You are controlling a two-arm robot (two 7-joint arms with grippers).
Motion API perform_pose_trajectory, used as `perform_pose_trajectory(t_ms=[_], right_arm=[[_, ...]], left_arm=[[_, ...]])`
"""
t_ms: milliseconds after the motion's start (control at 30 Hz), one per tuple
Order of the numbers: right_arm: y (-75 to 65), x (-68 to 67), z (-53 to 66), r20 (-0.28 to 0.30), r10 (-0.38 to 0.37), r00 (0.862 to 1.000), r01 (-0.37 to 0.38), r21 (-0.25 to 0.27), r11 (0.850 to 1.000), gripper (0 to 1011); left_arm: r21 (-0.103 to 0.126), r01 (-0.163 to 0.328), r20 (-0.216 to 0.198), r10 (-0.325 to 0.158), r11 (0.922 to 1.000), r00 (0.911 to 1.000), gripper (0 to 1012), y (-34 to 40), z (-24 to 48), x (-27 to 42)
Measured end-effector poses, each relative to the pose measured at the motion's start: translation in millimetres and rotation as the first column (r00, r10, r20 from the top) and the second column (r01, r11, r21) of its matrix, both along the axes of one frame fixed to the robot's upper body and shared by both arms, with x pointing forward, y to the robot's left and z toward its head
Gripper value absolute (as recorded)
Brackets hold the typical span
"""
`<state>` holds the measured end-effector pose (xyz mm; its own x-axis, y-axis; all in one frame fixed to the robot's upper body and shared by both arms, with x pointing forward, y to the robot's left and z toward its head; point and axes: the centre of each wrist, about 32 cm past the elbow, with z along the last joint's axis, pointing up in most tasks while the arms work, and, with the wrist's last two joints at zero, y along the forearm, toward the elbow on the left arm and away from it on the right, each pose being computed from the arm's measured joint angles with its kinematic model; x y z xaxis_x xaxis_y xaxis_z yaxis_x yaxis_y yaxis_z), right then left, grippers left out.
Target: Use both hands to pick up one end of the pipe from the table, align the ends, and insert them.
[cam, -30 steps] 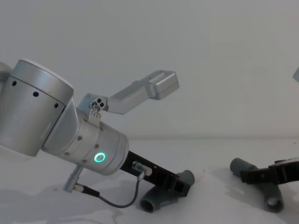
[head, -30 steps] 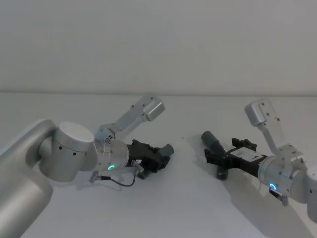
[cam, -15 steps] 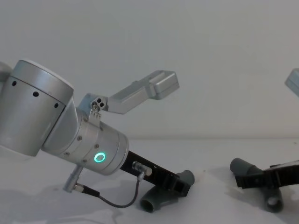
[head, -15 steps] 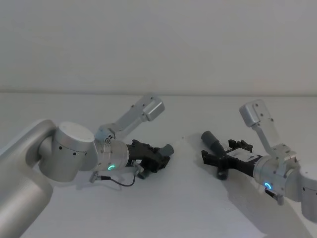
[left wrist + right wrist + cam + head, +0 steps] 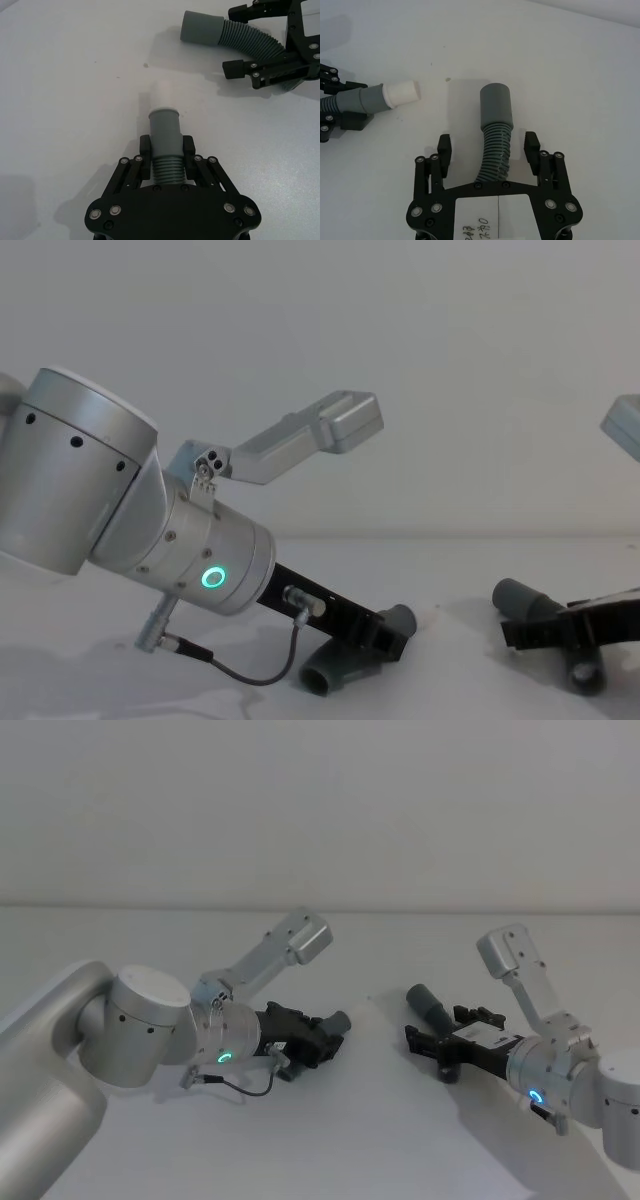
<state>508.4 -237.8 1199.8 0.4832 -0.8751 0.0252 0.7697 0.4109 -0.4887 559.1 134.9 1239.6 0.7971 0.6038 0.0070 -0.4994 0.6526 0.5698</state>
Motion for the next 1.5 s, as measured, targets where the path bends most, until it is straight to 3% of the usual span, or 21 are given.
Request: perform_pose_trajectory(t_ms=[433,533,700,1233,1500], right_arm=[[0.8,0.5,-0.7,-0.001,0.002,1.000,-0.002,-0.001,1.000,523],[1.0,0.5,-0.8,-0.002,0.003,1.000,-0.003,-0.001,1.000,385],[1.2,0.6,-0.9,-0.002,0.004,1.000,-0.004,-0.001,1.000,265],[1.3,0.3,-1.4,0.010,0.008,1.000,-0.008,-0.001,1.000,265],[0.5,-0.7,1.7,0.072,0.031,0.997,-0.031,-0.002,1.000,265]], left_arm=[[0.000,0.000,0.000,0.000,1.0000,1.0000,365,0.0,-0.1,0.0],[0.000,0.000,0.000,0.000,1.0000,1.0000,365,0.0,0.0,0.0],[0.000,0.000,0.000,0.000,1.0000,1.0000,365,0.0,-0.1,0.0],[0.004,0.002,0.005,-0.002,1.0000,1.0000,365,-0.3,0.5,-0.2],[0.035,0.022,0.055,-0.024,0.9992,0.9982,365,0.1,4.5,-2.3]])
